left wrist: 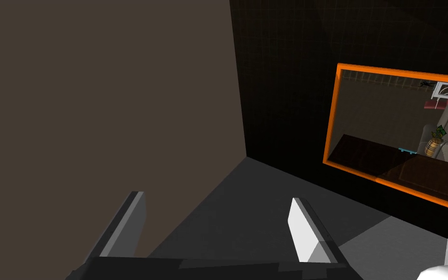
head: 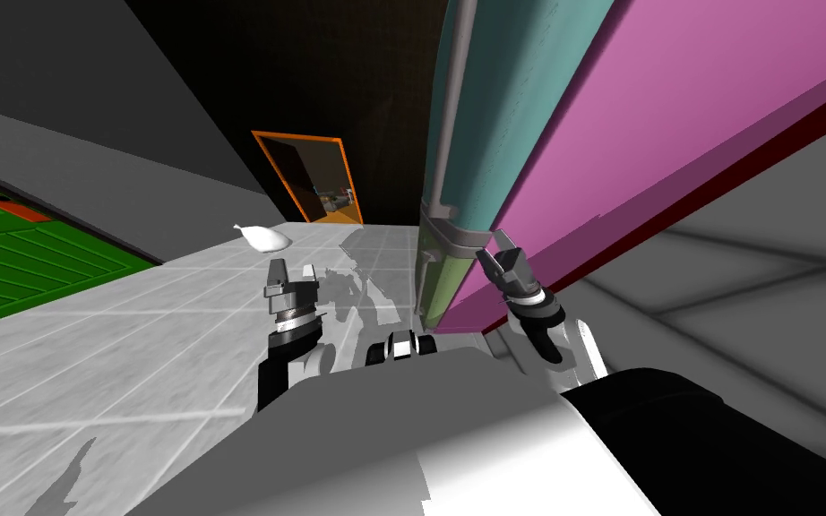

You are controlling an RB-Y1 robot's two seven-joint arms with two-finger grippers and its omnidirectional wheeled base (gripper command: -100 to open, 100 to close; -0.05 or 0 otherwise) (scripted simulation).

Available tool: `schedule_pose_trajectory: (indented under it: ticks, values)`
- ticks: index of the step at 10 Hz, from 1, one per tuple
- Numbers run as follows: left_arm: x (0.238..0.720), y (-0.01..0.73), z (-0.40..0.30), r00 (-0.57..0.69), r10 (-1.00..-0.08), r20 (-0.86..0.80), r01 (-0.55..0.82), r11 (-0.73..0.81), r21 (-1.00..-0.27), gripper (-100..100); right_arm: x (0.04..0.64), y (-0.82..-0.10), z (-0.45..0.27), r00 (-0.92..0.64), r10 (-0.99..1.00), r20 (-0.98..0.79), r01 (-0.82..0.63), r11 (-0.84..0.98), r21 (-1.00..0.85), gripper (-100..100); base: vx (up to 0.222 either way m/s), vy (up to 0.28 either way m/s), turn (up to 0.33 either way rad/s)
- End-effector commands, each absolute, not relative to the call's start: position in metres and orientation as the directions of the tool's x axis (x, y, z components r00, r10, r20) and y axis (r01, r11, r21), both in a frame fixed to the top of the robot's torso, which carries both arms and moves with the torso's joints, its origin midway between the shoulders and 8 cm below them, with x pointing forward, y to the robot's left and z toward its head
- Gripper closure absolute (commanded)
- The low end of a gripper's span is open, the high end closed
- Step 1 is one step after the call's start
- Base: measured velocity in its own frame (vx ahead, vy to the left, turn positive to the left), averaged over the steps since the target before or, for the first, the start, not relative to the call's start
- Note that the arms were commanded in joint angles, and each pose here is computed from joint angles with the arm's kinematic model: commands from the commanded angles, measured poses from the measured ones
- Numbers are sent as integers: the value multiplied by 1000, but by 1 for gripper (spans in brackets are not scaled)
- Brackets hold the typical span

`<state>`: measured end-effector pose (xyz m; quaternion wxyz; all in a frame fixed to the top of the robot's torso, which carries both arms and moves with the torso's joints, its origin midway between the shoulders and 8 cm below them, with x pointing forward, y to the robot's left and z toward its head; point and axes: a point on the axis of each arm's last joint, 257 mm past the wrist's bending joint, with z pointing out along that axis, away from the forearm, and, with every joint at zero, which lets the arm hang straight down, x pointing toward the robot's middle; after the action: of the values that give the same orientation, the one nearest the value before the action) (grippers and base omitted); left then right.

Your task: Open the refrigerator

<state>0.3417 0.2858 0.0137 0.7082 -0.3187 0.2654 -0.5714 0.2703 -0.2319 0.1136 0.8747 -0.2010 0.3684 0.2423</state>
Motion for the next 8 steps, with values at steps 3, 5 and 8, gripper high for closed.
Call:
schedule_pose_trajectory:
  ticks: [3,5,8]
  values:
    - [342,286,14,206,-978,-12,640,144,-755,0,278,-236,104,647,53,-760,-468,815,-341,-100,41,68,-21]
    - [342,286,14,206,-978,-12,640,144,-755,0,282,-240,99,651,-42,-758,-422,809,-408,-100,44,73,-21]
    - [342,286,14,206,-978,-12,640,144,-755,0,290,-246,90,641,-164,-749,-365,794,-486,-100,44,70,-21]
